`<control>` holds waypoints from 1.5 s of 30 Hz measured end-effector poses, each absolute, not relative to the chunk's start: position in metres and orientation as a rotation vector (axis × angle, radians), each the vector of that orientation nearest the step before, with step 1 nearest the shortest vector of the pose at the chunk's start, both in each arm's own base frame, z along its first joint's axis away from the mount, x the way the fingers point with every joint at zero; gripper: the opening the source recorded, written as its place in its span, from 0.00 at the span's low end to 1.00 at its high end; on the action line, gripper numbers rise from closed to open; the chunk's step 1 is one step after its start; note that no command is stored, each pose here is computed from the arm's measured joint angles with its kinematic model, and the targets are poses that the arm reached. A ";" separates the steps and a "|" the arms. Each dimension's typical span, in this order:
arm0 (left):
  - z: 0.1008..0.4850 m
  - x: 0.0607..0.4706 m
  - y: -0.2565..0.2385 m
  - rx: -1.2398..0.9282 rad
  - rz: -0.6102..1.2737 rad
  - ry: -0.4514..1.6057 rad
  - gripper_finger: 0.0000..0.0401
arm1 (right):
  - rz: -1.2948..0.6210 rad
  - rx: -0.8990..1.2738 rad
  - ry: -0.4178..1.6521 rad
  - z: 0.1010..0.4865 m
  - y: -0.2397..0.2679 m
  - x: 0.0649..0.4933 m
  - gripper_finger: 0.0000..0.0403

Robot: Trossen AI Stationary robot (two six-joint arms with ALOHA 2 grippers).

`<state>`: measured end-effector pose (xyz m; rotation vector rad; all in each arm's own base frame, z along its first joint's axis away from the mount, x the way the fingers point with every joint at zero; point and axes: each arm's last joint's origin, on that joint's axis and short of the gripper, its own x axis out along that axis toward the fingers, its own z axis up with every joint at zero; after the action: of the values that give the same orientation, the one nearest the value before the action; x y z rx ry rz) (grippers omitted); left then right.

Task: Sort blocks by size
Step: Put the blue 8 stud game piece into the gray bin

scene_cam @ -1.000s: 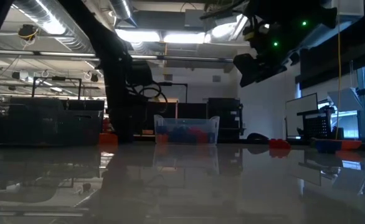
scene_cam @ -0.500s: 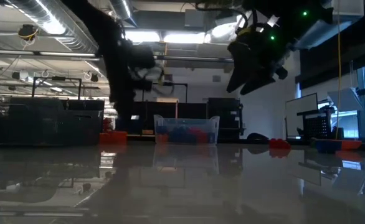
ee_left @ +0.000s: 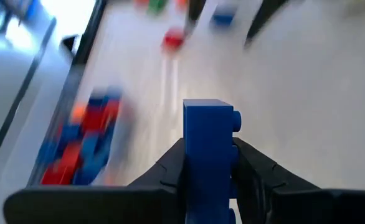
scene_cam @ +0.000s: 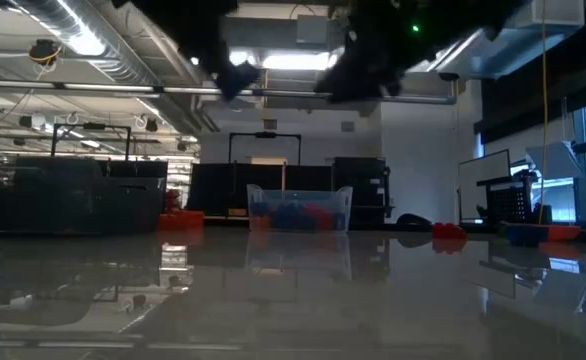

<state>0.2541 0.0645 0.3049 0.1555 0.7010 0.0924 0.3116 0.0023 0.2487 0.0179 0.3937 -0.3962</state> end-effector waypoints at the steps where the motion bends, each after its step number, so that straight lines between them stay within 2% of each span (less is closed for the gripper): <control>1: 0.309 0.256 0.060 0.158 0.068 0.653 0.19 | -0.368 -0.005 0.367 0.250 0.003 0.314 0.64; 12: 0.339 0.275 0.022 0.200 -0.051 0.308 0.19 | -0.237 -0.102 0.071 0.249 0.008 0.346 0.64; 20: 0.344 0.277 0.013 0.199 -0.070 0.245 0.21 | -0.083 -0.134 -0.121 0.264 0.012 0.348 0.64; 26: 0.345 0.278 0.013 0.198 -0.067 0.232 0.21 | -0.080 -0.150 -0.162 0.272 0.013 0.349 0.63; 30: 0.346 0.278 0.013 0.199 -0.066 0.228 0.21 | -0.064 -0.155 -0.181 0.279 0.013 0.351 0.57; 38: 0.348 0.279 0.014 0.203 -0.063 0.206 0.21 | -0.050 -0.181 -0.172 0.281 0.013 0.353 0.35; 45: 0.348 0.279 0.014 0.203 -0.067 0.207 0.21 | -0.033 -0.193 -0.172 0.281 0.014 0.353 0.26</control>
<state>0.2785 0.0136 0.3476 0.2029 0.2066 -0.0672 0.3532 0.0136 0.2813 -0.1928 -0.1720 -0.0330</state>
